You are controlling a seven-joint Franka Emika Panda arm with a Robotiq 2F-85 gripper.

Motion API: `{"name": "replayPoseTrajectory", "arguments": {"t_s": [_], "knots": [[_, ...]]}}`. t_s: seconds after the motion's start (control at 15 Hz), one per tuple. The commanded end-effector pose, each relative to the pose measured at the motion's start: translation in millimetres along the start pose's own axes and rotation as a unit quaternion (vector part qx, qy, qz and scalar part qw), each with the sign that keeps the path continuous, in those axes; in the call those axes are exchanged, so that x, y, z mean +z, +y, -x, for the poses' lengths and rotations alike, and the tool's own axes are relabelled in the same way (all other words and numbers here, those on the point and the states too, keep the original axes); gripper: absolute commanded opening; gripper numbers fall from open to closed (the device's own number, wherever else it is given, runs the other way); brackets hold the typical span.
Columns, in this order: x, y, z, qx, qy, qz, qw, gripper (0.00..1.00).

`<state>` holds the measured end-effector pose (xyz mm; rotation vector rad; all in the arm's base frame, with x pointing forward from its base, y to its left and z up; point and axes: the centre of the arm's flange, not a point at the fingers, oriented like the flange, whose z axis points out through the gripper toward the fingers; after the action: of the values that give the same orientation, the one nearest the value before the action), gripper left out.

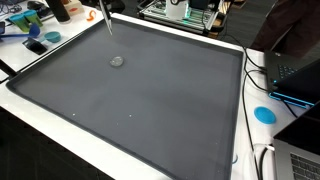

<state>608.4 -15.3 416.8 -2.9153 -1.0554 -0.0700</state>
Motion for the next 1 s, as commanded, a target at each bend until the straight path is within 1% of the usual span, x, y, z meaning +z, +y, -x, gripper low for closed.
{"name": "replayPoseTrajectory", "arguments": {"t_s": [0.0, 0.53, 0.6, 0.67, 0.73, 0.87, 0.93], "knots": [[-2, -2, -1, -0.004, -0.002, 0.001, 1.0, 0.04], [-6, -5, -1, -0.007, -0.004, 0.003, 1.0, 0.04], [-6, -5, -1, -0.008, -0.004, 0.003, 1.0, 0.01], [10, 3, 2, -0.005, -0.014, -0.001, 0.9999, 0.01], [19, 7, 5, -0.003, -0.014, -0.001, 0.9999, 0.01], [40, 9, 12, -0.011, -0.02, -0.014, 0.9996, 0.01], [50, 10, 15, -0.013, -0.022, -0.014, 0.9996, 0.01]]}}
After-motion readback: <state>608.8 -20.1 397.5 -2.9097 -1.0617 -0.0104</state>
